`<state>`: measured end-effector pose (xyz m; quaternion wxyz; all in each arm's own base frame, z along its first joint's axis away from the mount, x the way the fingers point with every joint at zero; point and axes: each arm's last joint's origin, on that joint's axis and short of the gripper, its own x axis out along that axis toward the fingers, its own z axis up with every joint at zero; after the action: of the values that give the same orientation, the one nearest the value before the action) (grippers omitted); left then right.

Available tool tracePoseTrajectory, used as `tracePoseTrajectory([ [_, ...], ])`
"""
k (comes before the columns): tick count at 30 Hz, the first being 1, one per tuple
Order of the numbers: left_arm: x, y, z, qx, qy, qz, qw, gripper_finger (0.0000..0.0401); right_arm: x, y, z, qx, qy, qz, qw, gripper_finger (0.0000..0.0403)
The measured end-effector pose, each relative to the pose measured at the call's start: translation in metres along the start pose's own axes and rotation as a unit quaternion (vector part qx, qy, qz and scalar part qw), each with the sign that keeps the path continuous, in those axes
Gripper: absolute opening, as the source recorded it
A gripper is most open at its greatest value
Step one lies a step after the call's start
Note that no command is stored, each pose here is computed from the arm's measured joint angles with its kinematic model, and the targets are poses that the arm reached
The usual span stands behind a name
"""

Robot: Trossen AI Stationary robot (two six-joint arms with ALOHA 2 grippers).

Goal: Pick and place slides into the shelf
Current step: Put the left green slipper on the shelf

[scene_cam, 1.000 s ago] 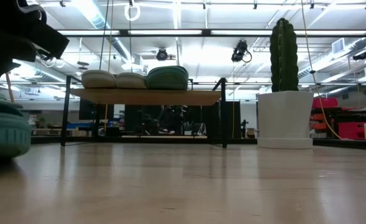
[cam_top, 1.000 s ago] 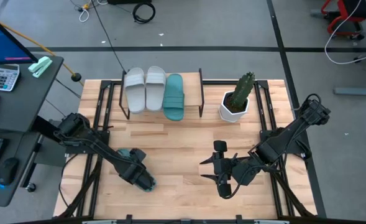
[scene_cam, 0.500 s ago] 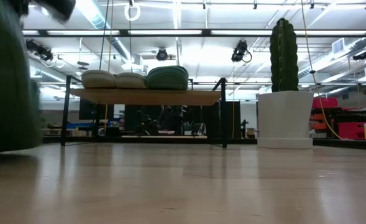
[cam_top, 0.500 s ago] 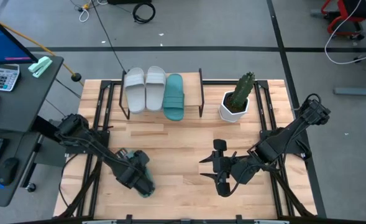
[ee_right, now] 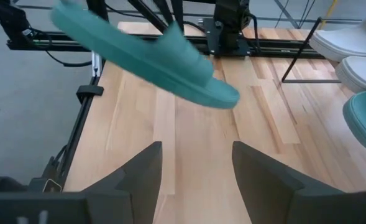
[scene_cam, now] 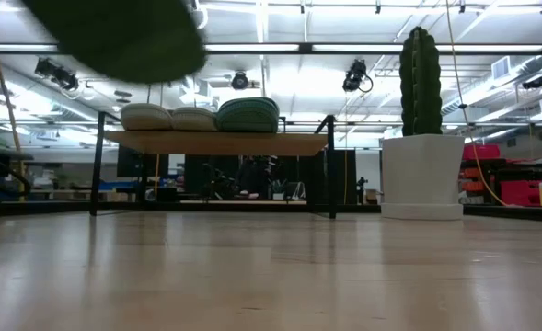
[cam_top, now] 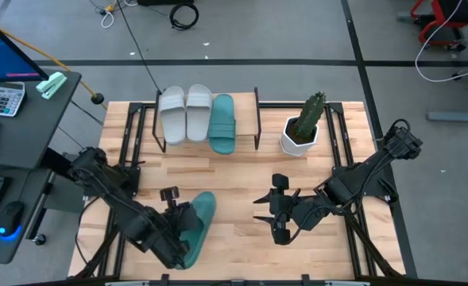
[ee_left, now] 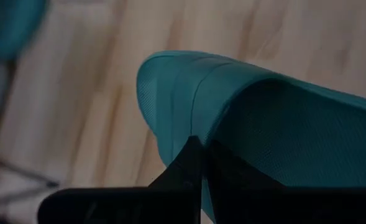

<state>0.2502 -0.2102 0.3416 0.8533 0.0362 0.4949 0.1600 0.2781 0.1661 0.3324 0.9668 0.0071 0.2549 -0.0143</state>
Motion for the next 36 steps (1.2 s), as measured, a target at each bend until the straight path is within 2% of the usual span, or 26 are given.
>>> tracePoseTrajectory([
  [5,-0.043,0.01,0.023,0.051,-0.088,-0.025,0.995,0.001,0.0,0.0,0.0,-0.004,0.0,0.0,1.0,0.0201],
  [9,-0.072,0.021,0.035,0.084,-0.133,-0.053,0.986,0.001,0.0,0.0,0.001,0.002,-0.003,0.004,1.0,0.0201],
  [13,-0.098,0.033,0.039,0.098,-0.179,-0.088,0.975,0.001,-0.001,0.005,0.01,0.006,-0.041,0.048,0.998,0.0201],
  [16,-0.113,0.04,0.041,0.097,-0.216,-0.117,0.964,0.001,-0.003,0.01,0.021,-0.037,-0.088,0.095,0.991,0.0201],
  [19,-0.126,0.047,0.037,0.09,-0.238,-0.142,0.957,0.001,-0.006,0.013,0.028,-0.101,-0.135,0.104,0.98,0.0201],
  [23,-0.142,0.06,0.029,0.078,-0.25,-0.165,0.951,0.001,-0.012,0.014,0.039,-0.203,-0.173,0.084,0.96,0.0201],
  [28,-0.151,0.066,0.026,0.071,-0.264,-0.182,0.944,0.001,-0.02,0.009,0.056,-0.302,-0.201,0.034,0.931,0.0202],
  [33,-0.151,0.067,0.026,0.076,-0.266,-0.181,0.944,0.001,-0.028,-0.003,0.082,-0.298,-0.236,0.027,0.925,0.0213],
  [36,-0.15,0.068,0.028,0.075,-0.266,-0.176,0.945,0.001,-0.029,-0.009,0.088,-0.299,-0.244,0.045,0.921,0.023],
])
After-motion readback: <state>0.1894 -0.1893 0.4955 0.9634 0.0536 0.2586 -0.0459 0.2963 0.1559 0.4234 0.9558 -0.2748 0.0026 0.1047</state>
